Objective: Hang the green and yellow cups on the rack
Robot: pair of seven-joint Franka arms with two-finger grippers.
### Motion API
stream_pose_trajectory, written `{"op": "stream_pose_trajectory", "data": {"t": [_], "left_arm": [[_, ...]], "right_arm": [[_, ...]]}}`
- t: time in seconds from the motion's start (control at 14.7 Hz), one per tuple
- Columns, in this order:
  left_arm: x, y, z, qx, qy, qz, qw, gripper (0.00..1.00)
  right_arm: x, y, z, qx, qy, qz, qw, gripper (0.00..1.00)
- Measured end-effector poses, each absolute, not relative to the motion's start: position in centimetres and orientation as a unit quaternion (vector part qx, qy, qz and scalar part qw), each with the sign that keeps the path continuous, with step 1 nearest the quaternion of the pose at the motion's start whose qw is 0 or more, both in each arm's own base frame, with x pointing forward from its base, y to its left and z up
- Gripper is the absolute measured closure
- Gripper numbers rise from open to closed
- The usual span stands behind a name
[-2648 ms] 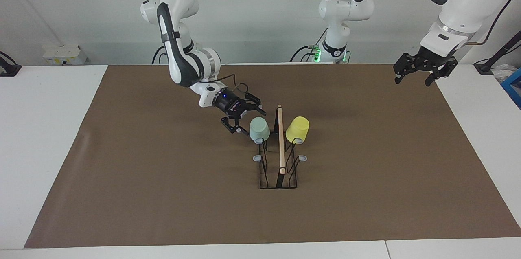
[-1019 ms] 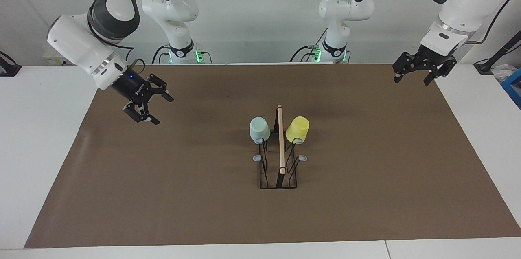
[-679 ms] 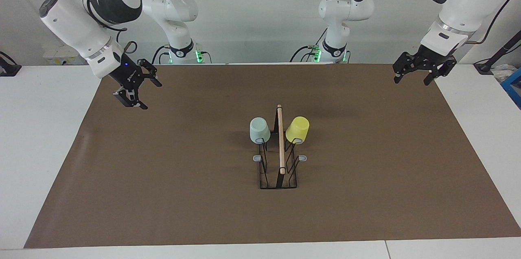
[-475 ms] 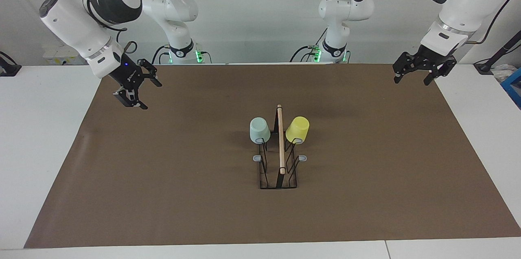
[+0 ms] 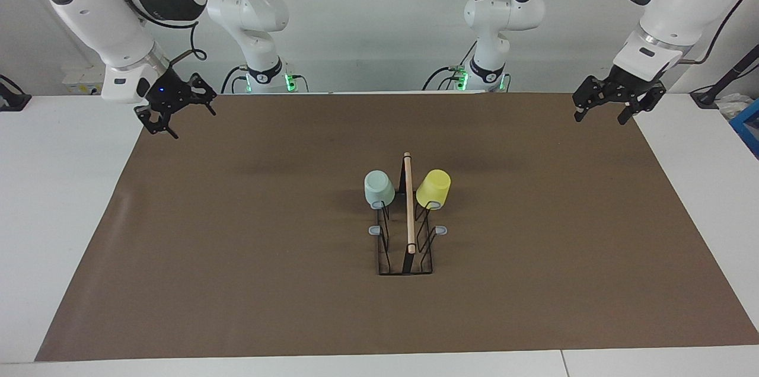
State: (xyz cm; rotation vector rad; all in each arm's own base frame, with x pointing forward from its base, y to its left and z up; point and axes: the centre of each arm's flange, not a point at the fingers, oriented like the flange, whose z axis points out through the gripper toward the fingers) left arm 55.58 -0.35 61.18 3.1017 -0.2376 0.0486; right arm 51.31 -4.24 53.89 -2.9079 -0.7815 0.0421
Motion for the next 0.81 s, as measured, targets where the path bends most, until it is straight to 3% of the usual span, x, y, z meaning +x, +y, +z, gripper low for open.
{"op": "stream_pose_trajectory", "data": {"t": [0.81], "left_arm": [[55.6, -0.3, 61.2, 0.997, -0.076, 0.017, 0.015, 0.00]], "right_arm": [[51.5, -8.3, 55.5, -0.988, -0.146, -0.008, 0.047, 0.00]]}}
